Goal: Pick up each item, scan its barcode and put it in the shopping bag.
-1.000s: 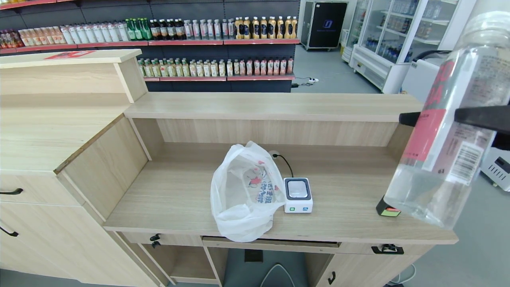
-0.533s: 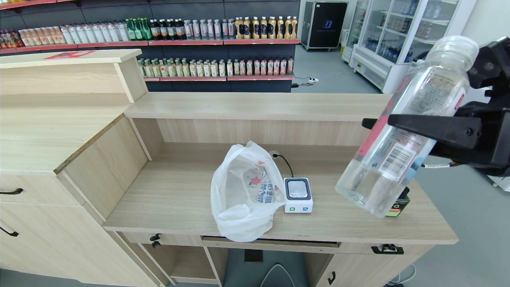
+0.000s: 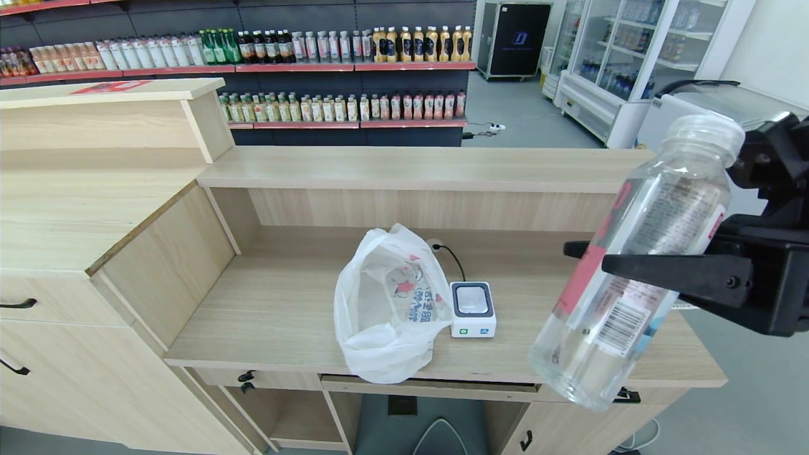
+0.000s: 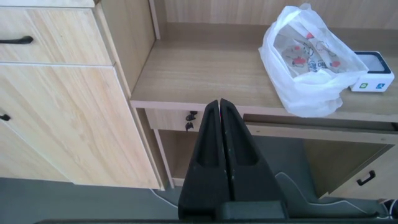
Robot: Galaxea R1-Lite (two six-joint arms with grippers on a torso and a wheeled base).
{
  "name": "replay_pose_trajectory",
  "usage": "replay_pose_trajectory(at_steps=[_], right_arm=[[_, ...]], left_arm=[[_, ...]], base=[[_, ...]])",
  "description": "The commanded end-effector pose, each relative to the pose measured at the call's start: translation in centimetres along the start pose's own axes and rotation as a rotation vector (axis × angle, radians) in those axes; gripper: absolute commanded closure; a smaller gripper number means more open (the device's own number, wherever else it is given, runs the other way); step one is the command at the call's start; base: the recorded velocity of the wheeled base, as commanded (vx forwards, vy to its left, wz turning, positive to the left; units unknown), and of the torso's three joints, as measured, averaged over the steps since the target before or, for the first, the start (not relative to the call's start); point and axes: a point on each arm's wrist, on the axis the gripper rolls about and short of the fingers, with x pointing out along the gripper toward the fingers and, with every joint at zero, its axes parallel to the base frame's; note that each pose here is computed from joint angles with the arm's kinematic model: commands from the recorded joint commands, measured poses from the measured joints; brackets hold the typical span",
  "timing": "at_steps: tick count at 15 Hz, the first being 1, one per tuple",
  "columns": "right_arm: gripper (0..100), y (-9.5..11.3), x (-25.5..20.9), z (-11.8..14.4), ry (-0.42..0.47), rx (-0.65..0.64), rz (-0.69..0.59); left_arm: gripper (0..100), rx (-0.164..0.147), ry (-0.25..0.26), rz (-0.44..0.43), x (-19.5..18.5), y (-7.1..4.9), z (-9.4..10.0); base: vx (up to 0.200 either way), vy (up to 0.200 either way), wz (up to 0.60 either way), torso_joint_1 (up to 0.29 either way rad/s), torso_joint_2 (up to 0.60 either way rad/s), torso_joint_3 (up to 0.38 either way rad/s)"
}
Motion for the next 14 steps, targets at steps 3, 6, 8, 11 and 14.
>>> replay_pose_trajectory(at_steps=[3, 6, 8, 11, 14], right_arm=[[100, 0.88, -0.11, -0.16, 0.003, -0.003, 0.015], [100, 1.08, -0.15, -0.21, 0.005, -0.002, 0.018], [100, 1.12, -0.23, -0.29, 0.005, 0.0, 0.016], [100, 1.06, -0.22, -0.37, 0.008, 0.005, 0.015], [100, 0.9, -0.16, -0.43, 0.012, 0.008, 0.011]], left_arm=[[100, 0.0, 0.0, 0.002, 0.0, 0.0, 0.0], [100, 0.0, 0.0, 0.002, 0.0, 0.0, 0.0], [100, 0.0, 0.0, 0.002, 0.0, 0.0, 0.0], [100, 0.0, 0.0, 0.002, 0.0, 0.0, 0.0], [100, 0.0, 0.0, 0.0, 0.0, 0.0, 0.0]], base=[[0.0, 0.0, 0.0, 0.0, 0.0, 0.0], [0.0, 0.0, 0.0, 0.0, 0.0, 0.0], [0.0, 0.0, 0.0, 0.0, 0.0, 0.0], [0.0, 0.0, 0.0, 0.0, 0.0, 0.0], [0.0, 0.0, 0.0, 0.0, 0.0, 0.0]])
